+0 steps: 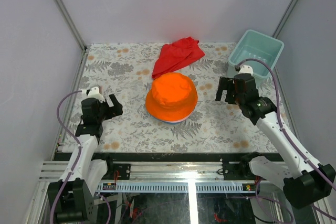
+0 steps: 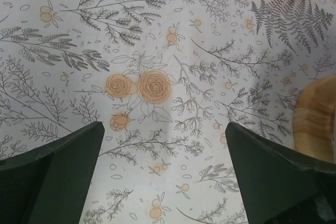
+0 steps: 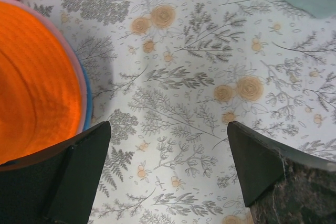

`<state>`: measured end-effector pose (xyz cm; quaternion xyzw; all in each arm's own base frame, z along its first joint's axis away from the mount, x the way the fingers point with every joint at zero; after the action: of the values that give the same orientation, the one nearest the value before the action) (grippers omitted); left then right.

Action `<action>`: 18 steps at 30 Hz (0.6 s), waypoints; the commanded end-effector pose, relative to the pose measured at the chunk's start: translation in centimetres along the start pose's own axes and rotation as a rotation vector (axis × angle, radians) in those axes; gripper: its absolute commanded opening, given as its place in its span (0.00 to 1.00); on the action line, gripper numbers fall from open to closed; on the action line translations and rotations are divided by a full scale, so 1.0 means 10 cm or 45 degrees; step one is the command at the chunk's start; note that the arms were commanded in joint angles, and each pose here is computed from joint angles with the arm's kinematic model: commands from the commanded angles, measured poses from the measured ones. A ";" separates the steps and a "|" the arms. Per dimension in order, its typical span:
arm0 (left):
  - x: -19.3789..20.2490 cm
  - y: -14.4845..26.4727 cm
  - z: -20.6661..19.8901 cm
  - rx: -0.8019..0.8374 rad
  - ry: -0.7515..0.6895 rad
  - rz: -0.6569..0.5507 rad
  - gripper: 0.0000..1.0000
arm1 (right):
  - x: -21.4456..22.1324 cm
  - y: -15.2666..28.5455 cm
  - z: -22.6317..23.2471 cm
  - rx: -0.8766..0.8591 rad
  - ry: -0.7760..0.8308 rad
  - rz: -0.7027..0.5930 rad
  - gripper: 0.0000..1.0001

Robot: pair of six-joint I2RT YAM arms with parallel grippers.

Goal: Stack the hats

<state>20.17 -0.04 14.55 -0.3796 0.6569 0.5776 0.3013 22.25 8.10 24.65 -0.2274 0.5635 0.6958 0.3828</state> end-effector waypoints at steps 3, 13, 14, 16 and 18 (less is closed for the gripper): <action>0.00 -0.11 0.06 -0.018 -0.081 -0.261 1.00 | 0.09 -0.02 -0.13 0.019 -0.042 -0.201 0.99; 0.36 -0.06 0.24 -0.225 -0.078 -0.437 1.00 | 0.41 -0.11 -0.58 0.130 0.338 -0.486 0.99; 0.35 -0.05 0.25 -0.242 -0.069 -0.446 1.00 | 0.45 -0.11 -0.62 0.135 0.394 -0.483 0.99; 0.36 -0.06 0.27 -0.269 -0.058 -0.428 1.00 | 0.53 -0.12 -0.66 0.139 0.380 -0.490 0.99; 0.35 -0.10 0.27 -0.286 -0.053 -0.386 1.00 | 0.57 -0.12 -0.66 0.108 0.289 -0.548 0.99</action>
<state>17.71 1.24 9.10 -0.4570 0.5606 0.5960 0.3487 18.54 3.83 16.58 -0.3707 0.6013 0.5824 0.4023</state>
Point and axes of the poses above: each gripper's point midway between its finger pads, its own y axis back along the fingers, its own z axis along the line the jaws close on, x = y × z, the point moved 9 cm from there along y, back along the fingers, and after that the axes turned 9 degrees about -y, right-handed, at the moved point
